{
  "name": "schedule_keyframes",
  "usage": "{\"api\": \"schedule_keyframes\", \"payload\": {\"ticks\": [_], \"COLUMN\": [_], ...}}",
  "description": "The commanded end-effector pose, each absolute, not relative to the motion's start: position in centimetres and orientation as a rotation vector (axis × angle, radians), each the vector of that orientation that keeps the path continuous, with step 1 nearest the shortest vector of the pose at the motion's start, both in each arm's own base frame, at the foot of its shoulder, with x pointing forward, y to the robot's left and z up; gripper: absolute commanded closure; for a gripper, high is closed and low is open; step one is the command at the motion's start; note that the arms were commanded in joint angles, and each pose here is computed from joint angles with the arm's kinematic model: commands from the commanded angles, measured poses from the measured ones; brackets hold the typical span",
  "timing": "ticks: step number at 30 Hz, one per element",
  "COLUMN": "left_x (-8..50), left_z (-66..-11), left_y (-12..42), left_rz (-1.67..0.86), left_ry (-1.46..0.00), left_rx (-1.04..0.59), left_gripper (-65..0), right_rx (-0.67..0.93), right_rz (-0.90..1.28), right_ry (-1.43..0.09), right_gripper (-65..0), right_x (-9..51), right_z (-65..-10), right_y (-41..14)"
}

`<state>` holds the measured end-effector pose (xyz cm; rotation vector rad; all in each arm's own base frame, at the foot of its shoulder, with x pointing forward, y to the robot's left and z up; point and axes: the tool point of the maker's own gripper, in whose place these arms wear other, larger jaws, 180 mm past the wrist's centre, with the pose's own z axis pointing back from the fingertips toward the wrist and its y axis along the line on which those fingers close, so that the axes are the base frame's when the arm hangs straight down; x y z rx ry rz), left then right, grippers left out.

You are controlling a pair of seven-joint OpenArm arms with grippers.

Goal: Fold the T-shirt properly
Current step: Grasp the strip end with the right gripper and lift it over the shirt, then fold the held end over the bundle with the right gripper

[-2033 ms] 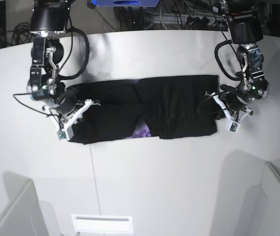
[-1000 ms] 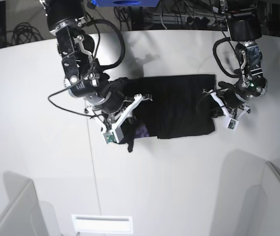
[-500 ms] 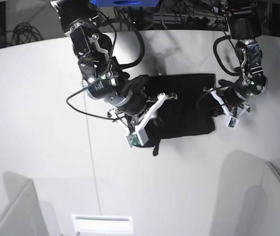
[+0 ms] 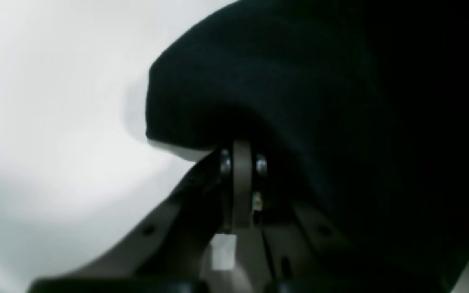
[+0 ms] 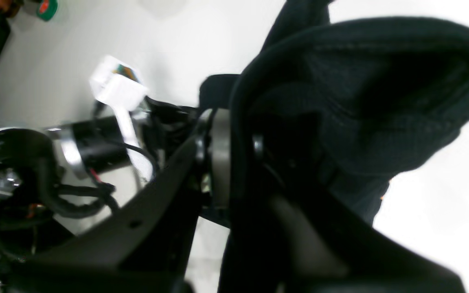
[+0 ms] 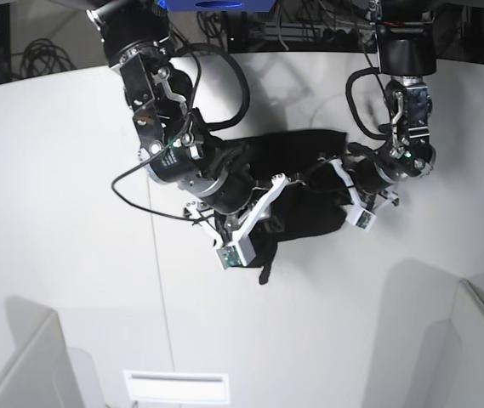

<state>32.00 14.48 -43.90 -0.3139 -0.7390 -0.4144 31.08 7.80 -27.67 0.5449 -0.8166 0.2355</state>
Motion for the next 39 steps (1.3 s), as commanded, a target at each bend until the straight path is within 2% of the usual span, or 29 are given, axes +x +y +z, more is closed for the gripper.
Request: {"api": "schedule_keyframes", "payload": {"ticks": [1,10,17,21,26,33,39], "left_x": [30.6,32.1,32.3,32.3,32.0,30.2,28.4], "left_z": [-45.6,-44.6,-44.2,-44.1,-44.0,-42.6,-41.1], "left_y": [15.3,14.9,15.8,16.7,19.4,26.2,28.2], "left_rz": [-0.464,-0.467,-0.463,-0.467,-0.436,-0.281,-0.253], "left_ry": [-0.621,-0.656,-0.663,-0.661,-0.655,-0.69,-0.722], "left_rx": [-0.255,-0.256,-0.239,-0.22,-0.18,-0.079,-0.02], "left_gripper": [0.0,0.0,0.0,0.0,0.0,0.0,0.0], "right_rx": [0.567,0.561,0.602,0.573,0.567,0.563,0.578], "right_rz": [0.236,0.216,0.258,0.239,0.262,0.251,0.248], "right_ry": [-0.86,-0.865,-0.906,-0.855,-0.859,-0.868,-0.872], "right_gripper": [0.0,0.0,0.0,0.0,0.0,0.0,0.0], "right_x": [31.8,32.6,32.0,31.9,31.5,31.8,31.8], "right_z": [-26.4,-27.6,-26.6,-28.5,-29.8,-30.3,-29.8], "right_y": [8.4,8.7,11.0,11.8,13.2,13.3,13.9]}}
